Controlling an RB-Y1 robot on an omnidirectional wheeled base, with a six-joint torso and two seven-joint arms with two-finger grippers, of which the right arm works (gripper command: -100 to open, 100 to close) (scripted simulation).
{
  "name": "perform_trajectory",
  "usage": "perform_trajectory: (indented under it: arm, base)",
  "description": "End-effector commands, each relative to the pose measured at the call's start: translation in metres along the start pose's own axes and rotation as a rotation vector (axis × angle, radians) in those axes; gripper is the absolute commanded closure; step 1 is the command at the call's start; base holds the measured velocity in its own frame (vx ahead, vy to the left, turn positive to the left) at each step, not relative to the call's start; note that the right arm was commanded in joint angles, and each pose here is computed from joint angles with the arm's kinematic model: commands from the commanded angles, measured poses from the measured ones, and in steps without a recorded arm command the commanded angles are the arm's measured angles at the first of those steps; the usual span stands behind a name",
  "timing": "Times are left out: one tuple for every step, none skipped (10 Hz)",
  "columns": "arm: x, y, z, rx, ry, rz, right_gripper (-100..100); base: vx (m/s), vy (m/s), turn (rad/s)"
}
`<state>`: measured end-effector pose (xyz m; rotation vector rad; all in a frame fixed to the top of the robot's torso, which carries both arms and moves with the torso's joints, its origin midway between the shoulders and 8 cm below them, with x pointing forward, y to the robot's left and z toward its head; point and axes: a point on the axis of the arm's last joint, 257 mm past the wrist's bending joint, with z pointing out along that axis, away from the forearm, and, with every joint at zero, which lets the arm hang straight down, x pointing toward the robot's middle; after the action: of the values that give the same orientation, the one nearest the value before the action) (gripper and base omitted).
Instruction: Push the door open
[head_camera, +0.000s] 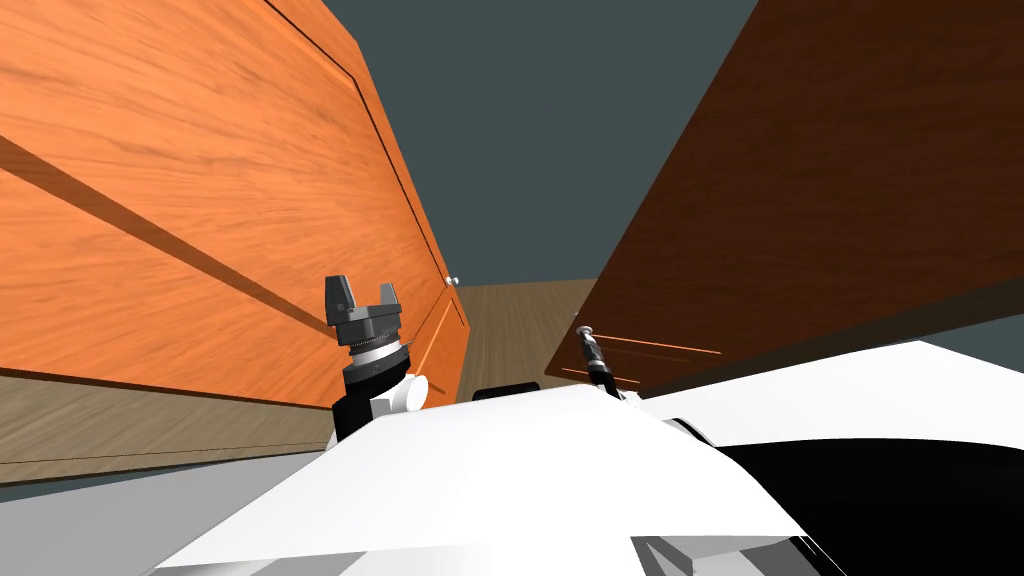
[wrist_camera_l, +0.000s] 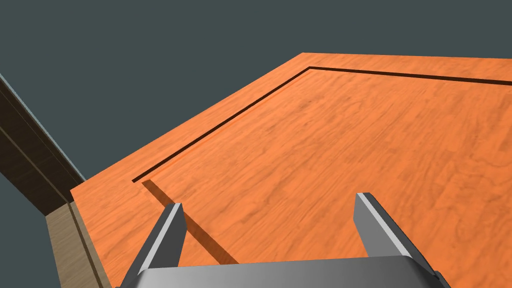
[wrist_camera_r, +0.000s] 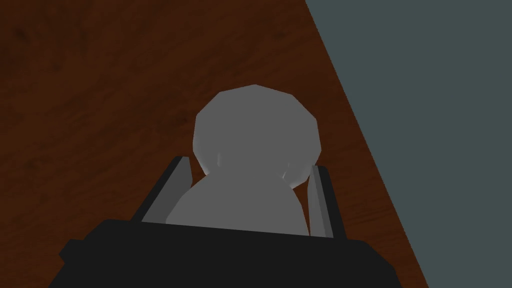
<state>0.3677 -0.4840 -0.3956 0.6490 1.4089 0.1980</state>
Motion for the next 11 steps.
perform_trajectory:
  arm:
    - [-0.006, -0.0001, 0.0044, 0.005, -0.02, 0.061, 100]
    - [-0.006, -0.0001, 0.0044, 0.005, -0.021, 0.074, 100]
    - [-0.0053, 0.0015, 0.0057, 0.008, -0.027, 0.118, 100]
    - [-0.0053, 0.0015, 0.0057, 0.008, -0.027, 0.126, 100]
    - [-0.0045, 0.0032, 0.007, 0.011, -0.033, 0.173, 100]
    - [-0.0045, 0.0032, 0.007, 0.011, -0.033, 0.177, 100]
    - [-0.0037, 0.0048, 0.0082, 0.014, -0.04, 0.227, 100]
    - [-0.0029, 0.0065, 0.0095, 0.017, -0.046, 0.264, 100]
    - [-0.0029, 0.0065, 0.0095, 0.017, -0.046, 0.28, 100]
    - [-0.002, 0.0083, 0.0109, 0.02, -0.054, 0.328, 100]
    - [-0.002, 0.0083, 0.0109, 0.02, -0.054, 0.334, 100]
  base:
    - [0.042, -0.023, -0.023]
    - [0.032, -0.013, -0.003]
    - [0.029, -0.011, -0.01]
    - [0.028, -0.01, -0.003]
    - [0.03, -0.015, -0.016]
    - [0.025, -0.02, -0.001]
    - [0.039, -0.026, -0.014]
    - [0.043, -0.03, -0.027]
    - [0.032, -0.021, 0.006]
    - [0.045, -0.022, -0.016]
    - [0.04, -0.02, -0.01]
